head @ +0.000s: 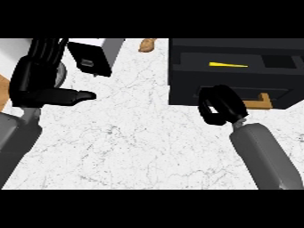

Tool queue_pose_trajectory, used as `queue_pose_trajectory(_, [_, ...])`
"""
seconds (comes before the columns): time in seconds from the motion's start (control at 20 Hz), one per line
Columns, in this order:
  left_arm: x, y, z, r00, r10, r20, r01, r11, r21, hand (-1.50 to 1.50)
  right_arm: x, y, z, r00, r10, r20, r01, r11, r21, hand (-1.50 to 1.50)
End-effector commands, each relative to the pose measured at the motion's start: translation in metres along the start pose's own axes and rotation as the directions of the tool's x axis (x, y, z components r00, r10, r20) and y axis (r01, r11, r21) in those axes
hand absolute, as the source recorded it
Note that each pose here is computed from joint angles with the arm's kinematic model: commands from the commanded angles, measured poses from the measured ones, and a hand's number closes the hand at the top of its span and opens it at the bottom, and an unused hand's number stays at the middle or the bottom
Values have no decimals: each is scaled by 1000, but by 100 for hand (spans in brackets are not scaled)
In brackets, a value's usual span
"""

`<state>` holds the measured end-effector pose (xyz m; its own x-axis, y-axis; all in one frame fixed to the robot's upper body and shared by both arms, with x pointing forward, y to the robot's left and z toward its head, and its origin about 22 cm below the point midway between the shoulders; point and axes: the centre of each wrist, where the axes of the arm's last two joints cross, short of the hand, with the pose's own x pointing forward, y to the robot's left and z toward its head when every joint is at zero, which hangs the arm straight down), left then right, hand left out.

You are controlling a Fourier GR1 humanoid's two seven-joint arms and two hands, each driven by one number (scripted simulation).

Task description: Pick up the cup, place it into the drawer and close the drawer

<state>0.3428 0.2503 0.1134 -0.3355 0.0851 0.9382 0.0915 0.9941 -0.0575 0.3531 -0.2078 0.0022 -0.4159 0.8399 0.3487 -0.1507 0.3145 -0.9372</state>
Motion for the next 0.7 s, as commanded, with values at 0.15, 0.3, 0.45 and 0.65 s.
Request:
queue_pose_trajectory(0.15, [-2,21,19,1000,-9,4,9,1000,-4,-150,-25,-6,-40,998,-46,-48,48,997,52,150])
queue_pose_trajectory(0.3, [11,28,12,1000,15,-1,-16,1000,-26,-150,-30,-11,-48,997,-43,-61,47,997,59,150])
queue_pose_trajectory(0.45, [-12,21,21,1000,15,-5,-16,999,-31,-150,-49,-37,-49,992,-70,-106,74,997,33,150])
queue_pose_trajectory(0.65, [-12,28,26,999,37,-17,-38,998,-49,-150,-68,-57,-43,988,-77,-131,85,995,59,150])
